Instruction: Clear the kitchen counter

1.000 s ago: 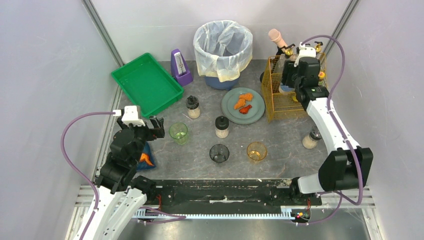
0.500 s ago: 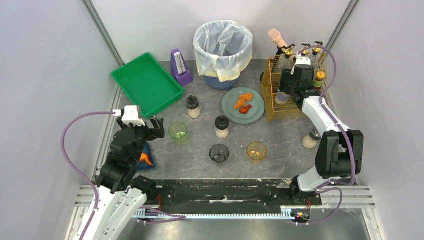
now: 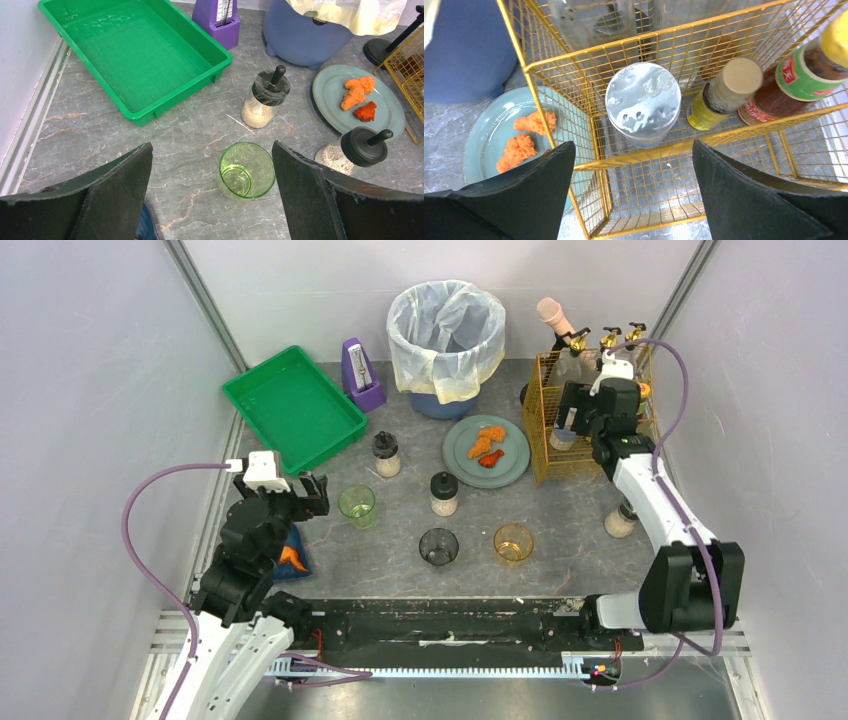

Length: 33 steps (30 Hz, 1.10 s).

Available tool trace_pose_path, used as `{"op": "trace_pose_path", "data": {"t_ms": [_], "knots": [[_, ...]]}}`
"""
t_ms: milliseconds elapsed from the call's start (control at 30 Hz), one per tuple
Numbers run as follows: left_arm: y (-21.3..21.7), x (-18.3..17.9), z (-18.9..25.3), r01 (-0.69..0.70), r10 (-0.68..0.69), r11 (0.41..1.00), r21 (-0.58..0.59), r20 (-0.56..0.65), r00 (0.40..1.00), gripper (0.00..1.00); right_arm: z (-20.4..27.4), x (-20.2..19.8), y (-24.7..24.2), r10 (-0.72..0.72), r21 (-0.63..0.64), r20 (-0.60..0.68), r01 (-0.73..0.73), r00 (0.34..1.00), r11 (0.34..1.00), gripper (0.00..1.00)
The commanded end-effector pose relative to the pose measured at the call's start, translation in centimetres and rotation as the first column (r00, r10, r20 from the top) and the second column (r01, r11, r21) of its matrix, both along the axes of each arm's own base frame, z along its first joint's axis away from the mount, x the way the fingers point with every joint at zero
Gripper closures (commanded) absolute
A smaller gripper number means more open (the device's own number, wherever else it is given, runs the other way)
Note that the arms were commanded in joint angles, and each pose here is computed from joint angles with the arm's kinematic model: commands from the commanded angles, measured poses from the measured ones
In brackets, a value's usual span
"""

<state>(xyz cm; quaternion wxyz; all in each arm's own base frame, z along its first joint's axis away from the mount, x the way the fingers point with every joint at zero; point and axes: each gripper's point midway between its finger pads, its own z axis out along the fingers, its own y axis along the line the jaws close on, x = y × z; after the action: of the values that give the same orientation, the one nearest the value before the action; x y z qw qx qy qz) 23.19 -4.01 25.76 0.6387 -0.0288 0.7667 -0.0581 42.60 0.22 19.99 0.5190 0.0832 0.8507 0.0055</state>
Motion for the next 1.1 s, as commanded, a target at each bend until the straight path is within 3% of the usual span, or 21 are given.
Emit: {"op": "trace_pose_path", "data": {"t_ms": [0,267,500,867,1067], "knots": [[0.0,0.2,1.3,0.002,-0.002,1.0,-0.009,0.045,0.999,0.06,3.5,-1.7,1.3,0.028,-0.005,0.098,-0.028,0.995,1.0,0.09],[0.0,0.1,1.3,0.004,-0.003,1.0,-0.013,0.048,0.999,0.06,5.9,-4.6,7.8,0.239,-0.034,0.169,-0.237,0.956,0.971,0.02],[-0.1,0.3,1.1,0.004,-0.004,1.0,-0.01,0.039,0.999,0.06,3.7,-8.0,15.3,0.495,0.004,0.187,-0.504,0.849,0.864,0.02],[-0.2,0.6,0.7,0.002,-0.002,1.0,-0.002,0.02,1.0,0.06,-1.8,-12.8,24.2,0.733,-0.046,0.066,-0.731,0.677,0.68,0.02],[-0.2,0.7,0.5,0.002,-0.002,1.0,-0.001,0.014,1.0,0.06,-4.2,-13.0,27.3,0.772,-0.059,-0.012,-0.771,0.636,0.634,0.02]]}}
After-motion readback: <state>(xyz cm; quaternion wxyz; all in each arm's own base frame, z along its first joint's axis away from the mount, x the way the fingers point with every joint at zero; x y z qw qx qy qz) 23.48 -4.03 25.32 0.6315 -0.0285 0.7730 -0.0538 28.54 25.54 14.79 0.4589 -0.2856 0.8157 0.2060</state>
